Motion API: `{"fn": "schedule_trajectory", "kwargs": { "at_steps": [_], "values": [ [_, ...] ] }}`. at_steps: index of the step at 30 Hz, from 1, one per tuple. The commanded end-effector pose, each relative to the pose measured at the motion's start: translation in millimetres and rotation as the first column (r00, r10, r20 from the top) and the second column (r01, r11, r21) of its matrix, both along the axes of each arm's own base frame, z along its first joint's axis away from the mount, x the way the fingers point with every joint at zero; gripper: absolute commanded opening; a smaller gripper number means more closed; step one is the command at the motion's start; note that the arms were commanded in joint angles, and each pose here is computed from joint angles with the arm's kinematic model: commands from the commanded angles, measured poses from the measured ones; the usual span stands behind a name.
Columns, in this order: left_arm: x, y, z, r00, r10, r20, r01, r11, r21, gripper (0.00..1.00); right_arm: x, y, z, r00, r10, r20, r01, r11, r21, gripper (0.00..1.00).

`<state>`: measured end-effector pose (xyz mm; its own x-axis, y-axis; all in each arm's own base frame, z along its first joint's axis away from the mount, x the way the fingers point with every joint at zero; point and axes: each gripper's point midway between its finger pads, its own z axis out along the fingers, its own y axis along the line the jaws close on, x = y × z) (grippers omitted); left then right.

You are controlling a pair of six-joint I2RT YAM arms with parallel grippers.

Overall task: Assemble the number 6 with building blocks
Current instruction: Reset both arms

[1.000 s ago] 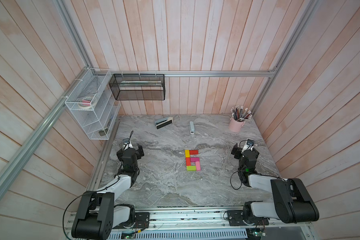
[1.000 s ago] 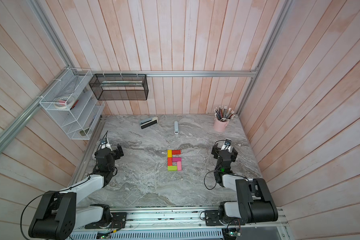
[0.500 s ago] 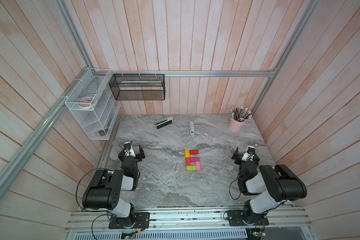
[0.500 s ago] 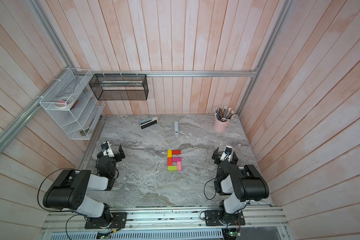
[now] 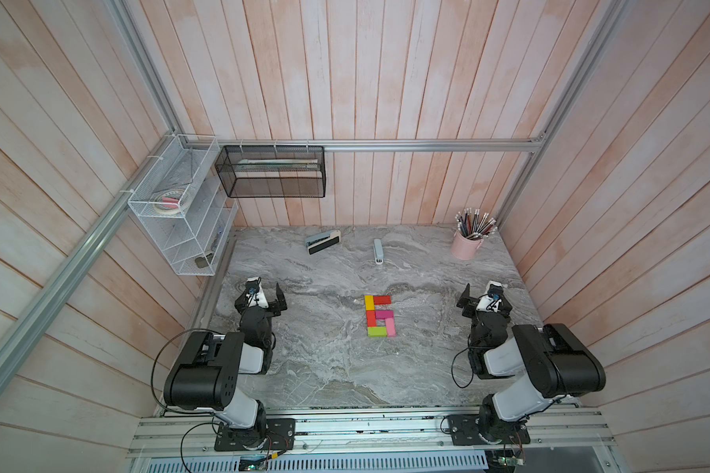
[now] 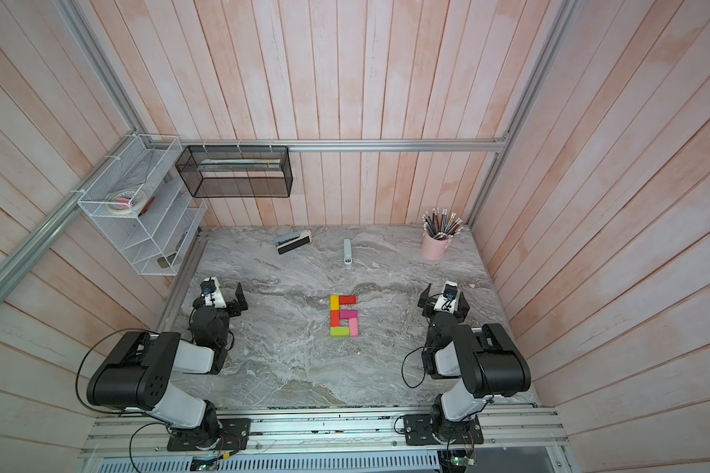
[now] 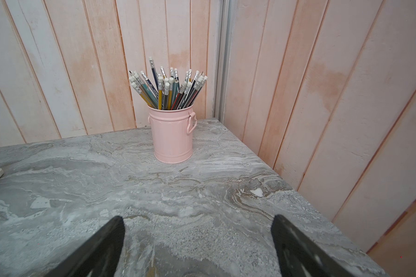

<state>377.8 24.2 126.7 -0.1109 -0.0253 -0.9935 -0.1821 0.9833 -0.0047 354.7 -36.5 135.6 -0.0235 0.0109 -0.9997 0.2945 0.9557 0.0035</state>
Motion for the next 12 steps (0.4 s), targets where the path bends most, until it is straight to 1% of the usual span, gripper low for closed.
{"fn": "schedule_trajectory", "kwargs": {
  "at_steps": [1, 12],
  "values": [
    [3.2, -0.6, 6.6, 1.0, -0.008, 0.026, 0.007, 1.0, 0.008, 1.0, 3.5, 0.8, 3.4, 1.0, 0.006, 0.004, -0.006, 1.0, -0.01, 0.98],
    [3.2, -0.7, 7.0, 1.0, -0.008, 0.027, 0.008, 1.0, 0.008, 1.0, 6.3, -0.2, 1.9, 1.0, 0.015, -0.006, -0.015, 1.0, 0.0, 0.98]
  ]
}}
